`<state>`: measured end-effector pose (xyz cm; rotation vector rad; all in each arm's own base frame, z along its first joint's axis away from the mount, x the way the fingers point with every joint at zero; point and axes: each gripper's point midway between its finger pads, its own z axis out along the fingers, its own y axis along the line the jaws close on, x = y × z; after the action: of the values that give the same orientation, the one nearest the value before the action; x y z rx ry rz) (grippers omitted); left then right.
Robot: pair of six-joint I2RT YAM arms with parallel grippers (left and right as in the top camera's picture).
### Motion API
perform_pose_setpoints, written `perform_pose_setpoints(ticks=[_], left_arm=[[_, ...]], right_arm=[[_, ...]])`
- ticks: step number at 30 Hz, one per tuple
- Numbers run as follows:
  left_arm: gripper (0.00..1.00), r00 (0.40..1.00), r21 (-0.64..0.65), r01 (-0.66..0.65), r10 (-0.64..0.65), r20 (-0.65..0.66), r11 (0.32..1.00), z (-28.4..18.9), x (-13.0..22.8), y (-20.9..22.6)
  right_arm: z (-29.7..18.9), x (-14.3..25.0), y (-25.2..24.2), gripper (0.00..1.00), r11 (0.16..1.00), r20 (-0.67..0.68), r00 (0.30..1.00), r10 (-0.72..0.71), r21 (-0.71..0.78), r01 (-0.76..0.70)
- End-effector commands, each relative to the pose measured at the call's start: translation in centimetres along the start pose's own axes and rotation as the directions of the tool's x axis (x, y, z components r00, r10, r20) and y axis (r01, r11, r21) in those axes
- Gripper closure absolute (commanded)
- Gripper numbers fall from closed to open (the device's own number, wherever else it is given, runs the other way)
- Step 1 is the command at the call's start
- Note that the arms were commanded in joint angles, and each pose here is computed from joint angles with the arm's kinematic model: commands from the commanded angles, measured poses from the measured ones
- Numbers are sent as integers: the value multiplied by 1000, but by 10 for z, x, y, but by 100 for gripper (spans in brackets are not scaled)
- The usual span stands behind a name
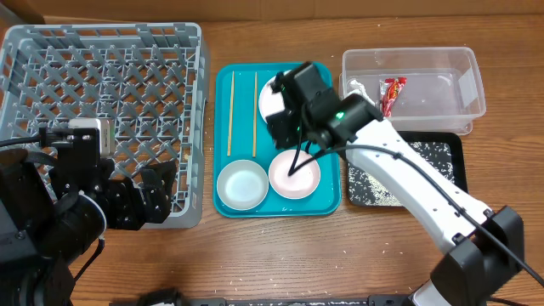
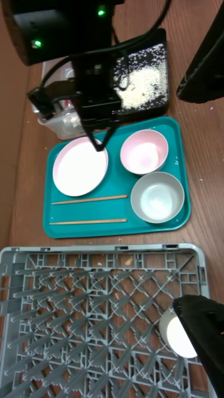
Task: Sort waste into correct bins and load items into the dishwasher
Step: 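Set the emptied plate back on the teal tray with the right gripper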
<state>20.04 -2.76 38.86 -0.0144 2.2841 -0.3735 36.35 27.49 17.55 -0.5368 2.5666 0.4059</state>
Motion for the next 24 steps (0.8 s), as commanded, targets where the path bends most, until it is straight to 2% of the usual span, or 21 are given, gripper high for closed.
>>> perform_pose_setpoints(ticks=[1, 6, 10, 17, 20, 22, 24], left_arm=[[0, 1000, 4, -28, 28, 4, 1000, -1, -1, -1], [0, 1000, 4, -28, 28, 4, 1000, -1, -1, -1], [0, 1000, 4, -28, 28, 4, 1000, -1, -1, -1], [0, 1000, 4, -28, 28, 4, 1000, -1, -1, -1], [0, 1000, 4, -28, 28, 4, 1000, -1, -1, -1], [0, 1000, 4, -28, 28, 4, 1000, -1, -1, -1], [0, 1000, 4, -28, 28, 4, 1000, -1, -1, -1]], right_arm=[[44, -4, -18, 36, 999, -20, 999, -40, 15, 40], [97, -9, -17, 36, 998, 0, 999, -53, -24, 53], [133, 4, -23, 39, 999, -33, 998, -51, -19, 50], [158, 38, -25, 58, 999, -148, 988, -40, -17, 37], [158, 41, -22, 74, 999, -156, 987, -46, -20, 43], [158, 43, -23, 88, 999, -168, 985, -45, -15, 43], [156, 44, -23, 90, 999, -171, 984, -44, -14, 43]])
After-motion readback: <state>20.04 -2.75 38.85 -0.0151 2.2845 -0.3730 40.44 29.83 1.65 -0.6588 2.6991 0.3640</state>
